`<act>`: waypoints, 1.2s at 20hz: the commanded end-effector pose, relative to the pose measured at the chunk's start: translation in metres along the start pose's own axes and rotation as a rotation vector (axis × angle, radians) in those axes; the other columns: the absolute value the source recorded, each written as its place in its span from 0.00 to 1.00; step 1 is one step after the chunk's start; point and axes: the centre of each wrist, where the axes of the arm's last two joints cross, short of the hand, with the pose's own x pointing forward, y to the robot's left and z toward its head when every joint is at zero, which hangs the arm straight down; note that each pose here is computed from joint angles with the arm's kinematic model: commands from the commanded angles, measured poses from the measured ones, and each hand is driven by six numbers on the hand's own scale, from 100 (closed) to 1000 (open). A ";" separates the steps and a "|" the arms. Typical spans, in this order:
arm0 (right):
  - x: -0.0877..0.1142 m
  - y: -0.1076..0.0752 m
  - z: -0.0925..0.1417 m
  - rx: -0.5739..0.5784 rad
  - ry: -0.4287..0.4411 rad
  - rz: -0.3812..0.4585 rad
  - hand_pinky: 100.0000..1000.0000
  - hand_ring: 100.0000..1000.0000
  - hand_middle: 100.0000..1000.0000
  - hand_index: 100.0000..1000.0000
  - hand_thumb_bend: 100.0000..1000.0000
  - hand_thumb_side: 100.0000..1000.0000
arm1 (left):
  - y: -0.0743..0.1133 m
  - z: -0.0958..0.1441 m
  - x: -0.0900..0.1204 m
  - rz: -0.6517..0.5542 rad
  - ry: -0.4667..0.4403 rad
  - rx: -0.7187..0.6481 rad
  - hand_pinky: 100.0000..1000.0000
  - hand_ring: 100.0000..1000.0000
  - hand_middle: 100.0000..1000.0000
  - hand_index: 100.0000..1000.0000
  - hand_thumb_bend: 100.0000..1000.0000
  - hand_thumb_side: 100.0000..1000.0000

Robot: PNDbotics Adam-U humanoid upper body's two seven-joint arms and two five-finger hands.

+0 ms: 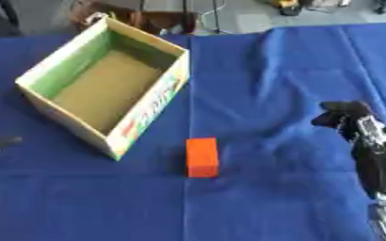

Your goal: Pick up objects on the table and place them in the box.

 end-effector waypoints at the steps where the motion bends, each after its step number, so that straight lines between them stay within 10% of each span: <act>1: 0.007 -0.002 -0.003 0.001 -0.031 0.010 0.76 0.61 0.50 0.71 0.00 1.00 | 0.002 -0.002 0.006 -0.001 -0.023 -0.001 0.57 0.90 0.79 0.67 0.00 0.99; 11: 0.012 -0.008 -0.012 0.018 -0.085 0.075 0.76 0.64 0.53 0.74 0.00 0.97 | 0.003 -0.001 0.005 -0.002 -0.021 0.002 0.57 0.90 0.79 0.67 0.00 0.99; 24: 0.084 -0.023 -0.087 0.388 -0.431 0.723 0.79 0.74 0.69 0.87 0.00 0.91 | 0.003 0.002 0.004 -0.007 -0.005 -0.007 0.57 0.90 0.79 0.67 0.00 0.99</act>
